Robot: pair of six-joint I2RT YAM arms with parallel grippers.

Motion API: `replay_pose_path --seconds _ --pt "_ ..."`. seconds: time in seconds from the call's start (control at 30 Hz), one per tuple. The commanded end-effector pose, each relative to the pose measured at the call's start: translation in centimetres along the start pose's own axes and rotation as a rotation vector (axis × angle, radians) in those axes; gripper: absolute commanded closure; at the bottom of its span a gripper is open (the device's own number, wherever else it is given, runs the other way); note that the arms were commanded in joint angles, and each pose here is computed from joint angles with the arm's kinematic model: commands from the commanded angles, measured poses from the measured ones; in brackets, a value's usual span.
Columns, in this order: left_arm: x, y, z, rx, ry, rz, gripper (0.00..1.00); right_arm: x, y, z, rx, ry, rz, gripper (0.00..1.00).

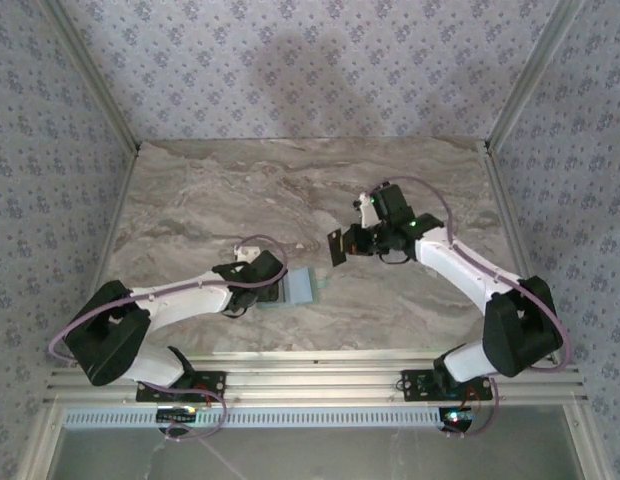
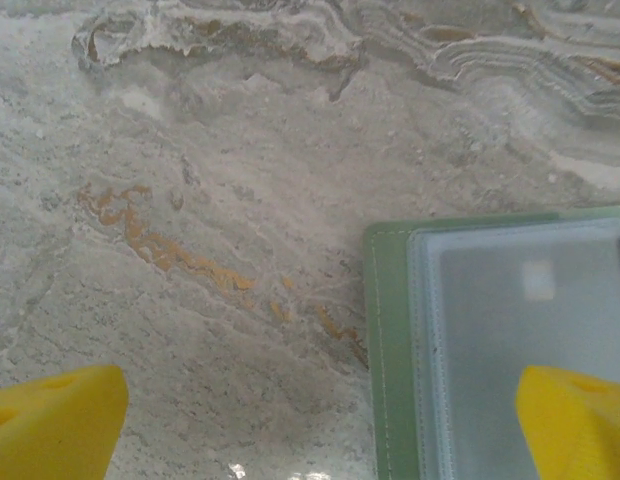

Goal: Put the credit cards into the card holder

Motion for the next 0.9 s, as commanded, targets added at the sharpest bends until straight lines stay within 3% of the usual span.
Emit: replay_pose_path --seconds 0.0,0.37,0.87 --pt "0.8 -0.2 -0.3 0.012 0.022 0.052 0.0 3.1 -1.4 -0.5 -0.018 -0.024 0.153 1.0" --pt "1.9 -0.8 -1.8 0.06 0.036 0.132 0.0 4.3 -6.5 -4.2 0.023 -0.043 0.212 1.0" --pt "1.9 -1.0 -2.6 0.066 0.044 0.14 0.0 4.1 -9.3 -6.3 -0.006 -0.099 0.232 1.0"
Point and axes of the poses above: each hand's point on the last joint's axis, 136 mm out from that joint toward the fingers, its own y axis back along the fingers, its own x axis along the line the jaws close on, z = x × y, the point moved 3 cm from there along y, back along the fingers, and after that the axes turned 7 degrees about -y, right-handed, at the moved point
